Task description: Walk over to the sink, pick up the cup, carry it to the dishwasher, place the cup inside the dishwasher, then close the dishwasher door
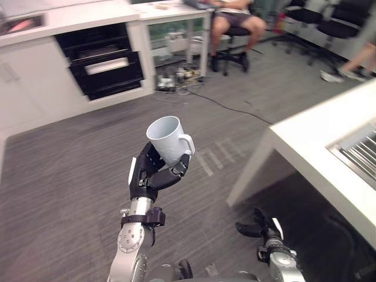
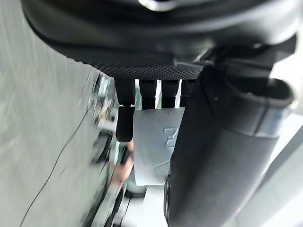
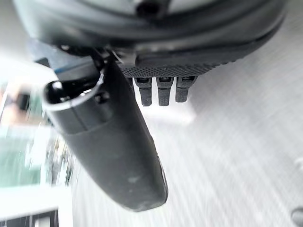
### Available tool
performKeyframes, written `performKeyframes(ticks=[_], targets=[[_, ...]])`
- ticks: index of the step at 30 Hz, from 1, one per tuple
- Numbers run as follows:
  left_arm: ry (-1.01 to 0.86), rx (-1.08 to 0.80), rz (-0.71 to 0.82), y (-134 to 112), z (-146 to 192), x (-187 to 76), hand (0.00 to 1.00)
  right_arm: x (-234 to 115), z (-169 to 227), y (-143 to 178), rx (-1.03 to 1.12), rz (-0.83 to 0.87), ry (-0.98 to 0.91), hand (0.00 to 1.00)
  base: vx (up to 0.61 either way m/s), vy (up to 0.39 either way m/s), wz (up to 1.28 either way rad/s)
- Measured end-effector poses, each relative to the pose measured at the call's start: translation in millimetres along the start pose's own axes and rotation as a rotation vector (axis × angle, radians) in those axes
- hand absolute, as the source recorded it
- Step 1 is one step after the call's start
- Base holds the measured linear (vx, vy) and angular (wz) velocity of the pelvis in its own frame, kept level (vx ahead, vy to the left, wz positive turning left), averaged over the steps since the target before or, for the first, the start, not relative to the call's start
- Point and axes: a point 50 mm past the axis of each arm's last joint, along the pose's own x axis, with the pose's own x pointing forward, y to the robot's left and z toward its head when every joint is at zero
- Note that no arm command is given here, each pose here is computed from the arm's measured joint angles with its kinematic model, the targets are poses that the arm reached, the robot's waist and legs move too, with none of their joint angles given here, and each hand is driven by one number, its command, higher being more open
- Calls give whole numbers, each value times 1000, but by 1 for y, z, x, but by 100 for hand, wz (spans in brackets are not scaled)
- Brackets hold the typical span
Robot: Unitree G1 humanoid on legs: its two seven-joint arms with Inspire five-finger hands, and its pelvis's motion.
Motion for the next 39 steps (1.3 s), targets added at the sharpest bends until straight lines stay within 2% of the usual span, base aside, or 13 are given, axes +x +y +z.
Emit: performKeyframes(ticks=[5, 10, 11, 16, 21, 23, 30, 35, 39], targets=[[-25, -22, -94, -20, 6, 1, 30, -17, -4, 6, 41, 9, -35, 90, 249, -96, 174], [-103, -60, -115, -27, 22, 0, 30, -20, 23, 5, 41, 21, -159, 90, 238, -212, 103], [78, 2, -195, -27, -18, 1, 30, -17, -24, -9, -21, 7, 55, 90, 40, -40, 10], [77, 4, -188, -25, -18, 2, 30, -18, -26, -9, -20, 8, 58, 90, 0, 1, -8], [88, 22, -134, -12, -21, 3, 30, -24, -38, -10, -20, -6, 99, 90, 17, 4, -2], [117, 25, -62, 0, -28, 4, 30, -23, -39, -11, -23, -20, 112, 90, 67, 13, 24], [60, 34, 155, 35, -12, 3, 30, -4, -4, -4, -18, -46, 16, 90, -11, 56, 36], [39, 65, 181, 42, -3, -7, 30, 0, 11, 5, -17, -19, -41, 90, 110, 78, 63], [43, 53, 130, 31, -7, 4, 30, -5, 9, 9, -6, -7, -48, 90, 352, -45, 85]])
